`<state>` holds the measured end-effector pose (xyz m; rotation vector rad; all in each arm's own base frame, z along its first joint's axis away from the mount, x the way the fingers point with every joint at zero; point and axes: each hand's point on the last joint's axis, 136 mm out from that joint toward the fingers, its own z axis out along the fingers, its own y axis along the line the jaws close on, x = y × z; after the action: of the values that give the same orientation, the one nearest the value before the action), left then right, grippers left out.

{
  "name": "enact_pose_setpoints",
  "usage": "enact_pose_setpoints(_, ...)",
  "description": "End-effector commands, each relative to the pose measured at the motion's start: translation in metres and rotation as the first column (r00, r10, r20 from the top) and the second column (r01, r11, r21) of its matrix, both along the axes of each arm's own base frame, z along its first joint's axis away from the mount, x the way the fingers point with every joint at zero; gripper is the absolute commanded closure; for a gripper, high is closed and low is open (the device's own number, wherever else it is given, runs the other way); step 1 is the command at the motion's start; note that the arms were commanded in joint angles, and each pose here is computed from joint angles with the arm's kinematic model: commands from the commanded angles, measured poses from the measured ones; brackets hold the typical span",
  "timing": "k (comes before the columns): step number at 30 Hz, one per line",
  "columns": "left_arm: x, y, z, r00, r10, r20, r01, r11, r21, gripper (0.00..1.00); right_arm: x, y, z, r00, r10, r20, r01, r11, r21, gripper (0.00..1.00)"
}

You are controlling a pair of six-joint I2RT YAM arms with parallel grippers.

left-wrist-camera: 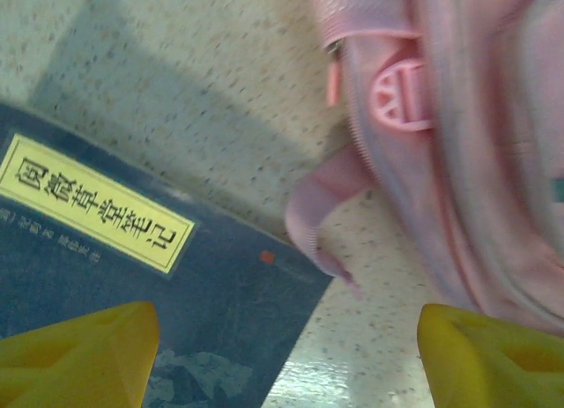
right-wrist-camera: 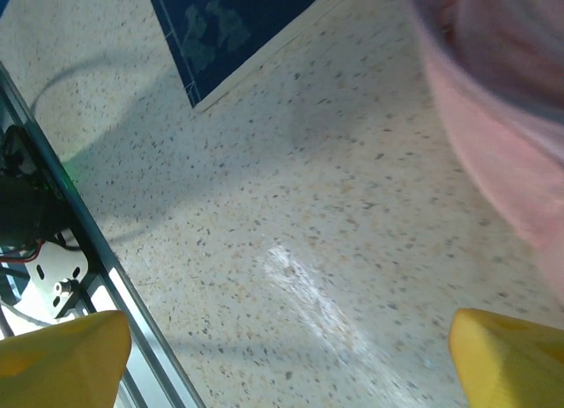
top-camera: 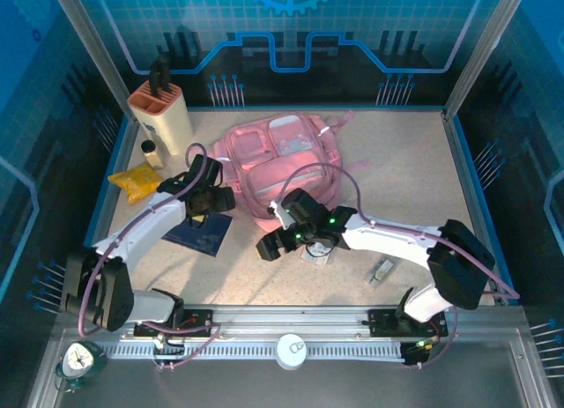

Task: Pack the student bag

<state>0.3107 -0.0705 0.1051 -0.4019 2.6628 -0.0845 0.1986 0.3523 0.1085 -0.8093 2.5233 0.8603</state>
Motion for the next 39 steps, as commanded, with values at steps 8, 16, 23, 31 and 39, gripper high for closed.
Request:
enact_pose_setpoints(8, 0.011, 0.020, -0.051, 0.976, 0.173, -0.132, -0.164, 0.984, 0.073, 0.26, 0.036, 0.039, -0.017, 0.998, -0.053, 0.026, 0.053, 0.999, -0.004, 0.03)
enact_pose_setpoints(16, 0.012, 0.025, -0.073, 0.956, 0.236, -0.175, -0.221, 0.970, 0.103, 0.31, 0.072, 0.044, -0.034, 0.989, -0.145, 0.040, 0.144, 0.989, 0.032, 0.02)
enact_pose_setpoints(23, -0.002, 0.002, -0.091, 0.961, 0.156, -0.229, -0.166, 0.986, -0.024, 0.40, 0.111, 0.034, -0.045, 0.967, -0.241, 0.080, 0.238, 0.970, 0.038, 0.01)
enact_pose_setpoints(31, -0.041, -0.021, -0.096, 0.957, 0.020, -0.288, -0.027, 0.999, -0.022, 0.44, 0.143, 0.016, -0.039, 0.942, -0.318, 0.109, 0.314, 0.948, 0.050, 0.00)
enact_pose_setpoints(39, -0.074, -0.041, -0.071, 0.956, -0.132, -0.262, 0.117, 0.990, -0.073, 0.50, 0.129, 0.012, -0.023, 0.954, -0.294, 0.055, 0.293, 0.956, 0.033, 0.00)
